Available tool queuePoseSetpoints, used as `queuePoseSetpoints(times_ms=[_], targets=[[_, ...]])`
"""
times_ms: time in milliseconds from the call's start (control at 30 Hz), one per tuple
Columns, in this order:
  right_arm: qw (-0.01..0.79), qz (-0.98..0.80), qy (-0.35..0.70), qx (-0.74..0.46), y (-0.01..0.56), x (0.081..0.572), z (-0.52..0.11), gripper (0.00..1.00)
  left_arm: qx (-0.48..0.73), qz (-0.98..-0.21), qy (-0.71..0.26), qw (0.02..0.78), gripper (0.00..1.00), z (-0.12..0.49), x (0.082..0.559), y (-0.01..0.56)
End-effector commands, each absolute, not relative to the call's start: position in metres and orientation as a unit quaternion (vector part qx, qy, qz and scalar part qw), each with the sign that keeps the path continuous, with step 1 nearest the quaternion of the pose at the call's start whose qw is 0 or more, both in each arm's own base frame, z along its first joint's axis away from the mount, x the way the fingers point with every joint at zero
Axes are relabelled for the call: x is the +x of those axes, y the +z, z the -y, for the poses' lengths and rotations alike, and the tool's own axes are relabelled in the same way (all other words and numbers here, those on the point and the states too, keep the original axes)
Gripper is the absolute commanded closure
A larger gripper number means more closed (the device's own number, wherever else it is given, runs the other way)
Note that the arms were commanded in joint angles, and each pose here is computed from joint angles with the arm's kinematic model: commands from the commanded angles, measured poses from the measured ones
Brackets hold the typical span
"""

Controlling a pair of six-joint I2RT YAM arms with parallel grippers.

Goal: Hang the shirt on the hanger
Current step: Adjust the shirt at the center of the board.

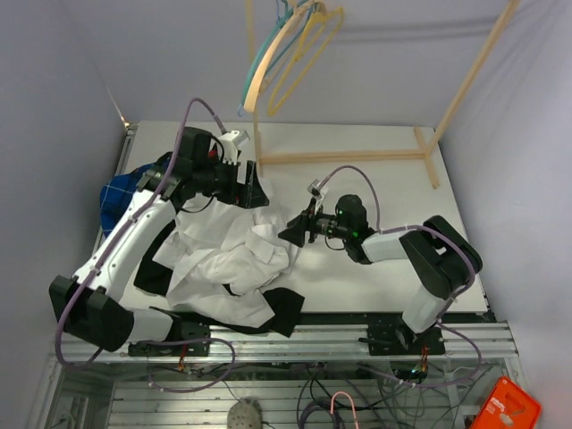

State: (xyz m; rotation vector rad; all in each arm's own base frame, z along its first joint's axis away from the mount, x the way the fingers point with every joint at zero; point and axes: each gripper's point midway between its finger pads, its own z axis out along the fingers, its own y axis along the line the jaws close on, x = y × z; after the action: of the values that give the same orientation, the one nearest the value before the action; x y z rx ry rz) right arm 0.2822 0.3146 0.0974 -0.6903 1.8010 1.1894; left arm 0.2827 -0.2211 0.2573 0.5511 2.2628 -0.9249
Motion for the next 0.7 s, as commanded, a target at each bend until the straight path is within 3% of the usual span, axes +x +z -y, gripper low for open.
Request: queuePoseSetpoints(times_ms=[0, 100, 200, 300, 667], targets=[[0.414, -0.682, 0.522, -0.302, 0.112, 0.279, -0.33, 0.4, 0.14, -0.842, -0.391, 0.344, 0.02, 0.233, 0.29, 0.274], [0.433, -0.689, 0.501, -0.294, 0.111, 0.285, -0.324, 0.39, 0.116, -0.888, -0.346, 0.28, 0.03, 0.226, 0.29, 0.223], [0.472, -0.71, 0.44, -0.283, 0.107, 0.299, -0.308, 0.25, 0.089, -0.934, -0.252, 0.236, 0.03, 0.202, 0.293, 0.176], [0.499, -0.716, 0.403, -0.275, 0.112, 0.307, -0.293, 0.18, 0.063, -0.953, -0.217, 0.203, 0.03, 0.193, 0.29, 0.158], [0.521, -0.727, 0.395, -0.211, 0.118, 0.294, -0.257, 0.17, 0.142, -0.953, -0.232, 0.132, 0.03, 0.234, 0.271, 0.152]])
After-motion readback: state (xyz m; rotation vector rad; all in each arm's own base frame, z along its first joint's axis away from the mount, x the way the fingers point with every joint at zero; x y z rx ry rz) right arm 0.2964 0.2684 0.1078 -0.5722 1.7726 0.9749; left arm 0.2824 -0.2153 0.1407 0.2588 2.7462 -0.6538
